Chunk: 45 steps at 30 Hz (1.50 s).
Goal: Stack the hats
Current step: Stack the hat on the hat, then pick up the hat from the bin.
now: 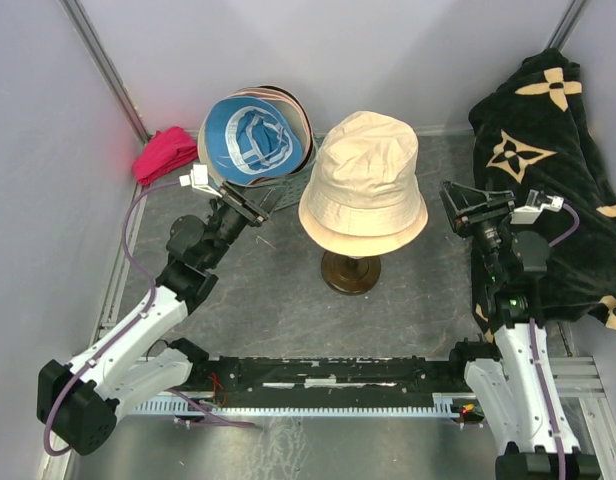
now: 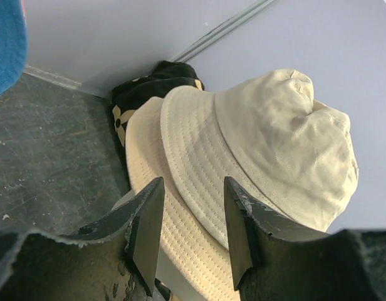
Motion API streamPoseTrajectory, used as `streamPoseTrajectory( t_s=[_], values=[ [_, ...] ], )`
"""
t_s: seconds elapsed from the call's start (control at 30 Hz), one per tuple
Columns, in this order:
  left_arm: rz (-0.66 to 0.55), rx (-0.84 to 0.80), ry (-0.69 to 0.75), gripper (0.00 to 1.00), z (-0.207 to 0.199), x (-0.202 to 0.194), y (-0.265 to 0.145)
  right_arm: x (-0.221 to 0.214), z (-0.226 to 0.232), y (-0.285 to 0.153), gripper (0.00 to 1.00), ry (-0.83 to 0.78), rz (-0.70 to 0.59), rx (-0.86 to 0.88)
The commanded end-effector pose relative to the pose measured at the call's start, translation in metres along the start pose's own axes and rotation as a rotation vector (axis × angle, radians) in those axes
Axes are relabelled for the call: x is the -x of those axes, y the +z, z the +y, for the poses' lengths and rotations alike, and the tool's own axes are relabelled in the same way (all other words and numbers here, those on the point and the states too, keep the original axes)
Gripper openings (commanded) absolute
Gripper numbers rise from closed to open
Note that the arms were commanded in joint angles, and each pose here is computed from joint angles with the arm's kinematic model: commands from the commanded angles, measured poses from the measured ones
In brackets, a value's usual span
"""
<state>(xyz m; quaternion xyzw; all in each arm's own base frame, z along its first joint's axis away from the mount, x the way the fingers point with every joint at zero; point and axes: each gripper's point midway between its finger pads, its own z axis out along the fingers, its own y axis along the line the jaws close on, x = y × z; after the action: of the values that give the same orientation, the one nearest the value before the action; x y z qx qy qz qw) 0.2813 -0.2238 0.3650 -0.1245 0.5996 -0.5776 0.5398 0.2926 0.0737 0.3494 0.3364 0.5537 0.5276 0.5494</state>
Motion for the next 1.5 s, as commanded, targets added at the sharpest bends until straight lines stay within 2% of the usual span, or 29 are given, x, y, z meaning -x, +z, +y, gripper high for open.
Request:
streamPoseTrajectory(
  t_s=[0.0, 0.27, 0.67, 0.83, 0.93, 1.1, 1.47],
  values=[
    [-0.027, -0.006, 0.056, 0.5, -0.006, 0.01, -0.002, -0.005, -0.015, -0.019, 0.54, -0.074, 0.009, -0.085],
    [-0.132, 0.153, 0.067, 0.51, 0.025, 0.028, -0.009, -0.022, -0.071, -0.054, 0.54, -0.25, 0.088, -0.26],
    [-0.273, 0.431, 0.151, 0.53, 0.08, 0.075, -0.003, -0.046, -0.119, -0.088, 0.53, -0.481, 0.275, -0.369],
    [-0.239, 0.471, 0.284, 0.55, 0.092, 0.088, 0.013, -0.051, -0.128, -0.098, 0.52, -0.57, 0.342, -0.387],
    [-0.215, 0.494, 0.373, 0.56, 0.096, 0.095, 0.025, -0.048, -0.14, -0.103, 0.52, -0.629, 0.386, -0.466],
    [-0.169, 0.483, 0.421, 0.56, 0.096, 0.103, 0.055, -0.034, -0.142, -0.103, 0.52, -0.703, 0.383, -0.565],
    [-0.132, 0.473, 0.454, 0.6, 0.072, 0.136, 0.131, -0.034, -0.132, -0.096, 0.52, -0.694, 0.373, -0.546]
  ],
)
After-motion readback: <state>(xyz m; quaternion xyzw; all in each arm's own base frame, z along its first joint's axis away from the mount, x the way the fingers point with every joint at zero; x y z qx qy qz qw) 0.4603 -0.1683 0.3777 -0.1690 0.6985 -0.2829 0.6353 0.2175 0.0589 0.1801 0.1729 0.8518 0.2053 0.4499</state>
